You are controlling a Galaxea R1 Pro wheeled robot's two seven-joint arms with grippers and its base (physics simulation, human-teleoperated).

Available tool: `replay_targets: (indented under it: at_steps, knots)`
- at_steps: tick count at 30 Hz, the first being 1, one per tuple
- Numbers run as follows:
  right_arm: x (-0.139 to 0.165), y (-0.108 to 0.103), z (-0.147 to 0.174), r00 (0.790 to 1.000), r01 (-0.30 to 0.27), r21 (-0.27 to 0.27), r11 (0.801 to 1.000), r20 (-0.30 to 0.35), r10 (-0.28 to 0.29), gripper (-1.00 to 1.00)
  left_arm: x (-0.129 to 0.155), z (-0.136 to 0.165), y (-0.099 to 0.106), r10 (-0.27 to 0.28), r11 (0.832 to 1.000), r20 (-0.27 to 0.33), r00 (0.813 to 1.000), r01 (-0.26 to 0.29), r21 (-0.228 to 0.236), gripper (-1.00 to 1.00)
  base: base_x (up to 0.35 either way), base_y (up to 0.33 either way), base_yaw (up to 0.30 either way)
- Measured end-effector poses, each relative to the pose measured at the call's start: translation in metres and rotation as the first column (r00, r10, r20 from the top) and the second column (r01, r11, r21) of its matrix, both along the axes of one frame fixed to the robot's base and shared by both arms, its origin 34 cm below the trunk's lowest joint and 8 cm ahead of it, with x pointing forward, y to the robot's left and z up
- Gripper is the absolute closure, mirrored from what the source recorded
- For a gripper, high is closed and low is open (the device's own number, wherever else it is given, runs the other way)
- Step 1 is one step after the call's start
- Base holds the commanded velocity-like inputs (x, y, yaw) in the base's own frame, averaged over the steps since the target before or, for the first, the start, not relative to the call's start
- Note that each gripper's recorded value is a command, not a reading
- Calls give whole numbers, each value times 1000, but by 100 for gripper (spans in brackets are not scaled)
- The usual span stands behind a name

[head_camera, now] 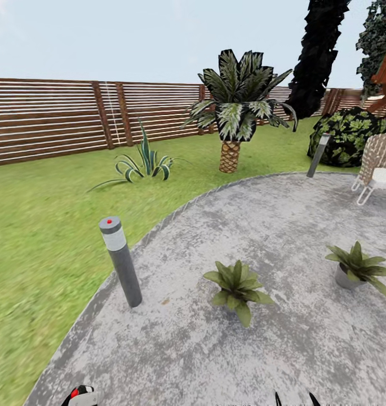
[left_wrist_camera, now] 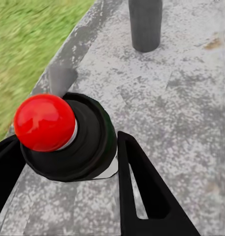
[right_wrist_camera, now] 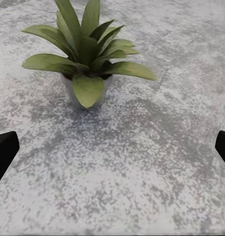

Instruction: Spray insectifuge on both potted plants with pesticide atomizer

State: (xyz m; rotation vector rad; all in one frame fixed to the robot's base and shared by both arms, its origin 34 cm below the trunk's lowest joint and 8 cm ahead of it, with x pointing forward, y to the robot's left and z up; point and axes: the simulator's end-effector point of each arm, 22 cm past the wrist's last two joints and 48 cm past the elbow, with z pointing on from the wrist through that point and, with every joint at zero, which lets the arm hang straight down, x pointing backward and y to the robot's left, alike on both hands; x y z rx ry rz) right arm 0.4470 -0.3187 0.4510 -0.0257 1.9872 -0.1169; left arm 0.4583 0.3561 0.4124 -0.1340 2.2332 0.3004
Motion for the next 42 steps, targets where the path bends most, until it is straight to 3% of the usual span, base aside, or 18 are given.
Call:
replay_targets:
  at_steps: [28,36,39,42]
  knots:
    - [0,3,0,1000,-2,4,1000,1,2,-100,0,0,0,0,1000,-1,1000,0,0,100,0,0,-289]
    - [0,1,0,1000,-5,1,1000,1,5,-100,0,0,-1,-2,1000,-1,1000,2,-1,100,0,0,-44]
    - [-16,1,-5,999,43,13,999,-13,-43,-100,-18,-6,1,19,1000,-16,1000,-19,-17,100,0,0,0]
    - [-26,6,-9,997,74,23,997,-30,-73,-100,-33,-11,-5,-4,1000,-34,999,3,-28,100,0,0,0]
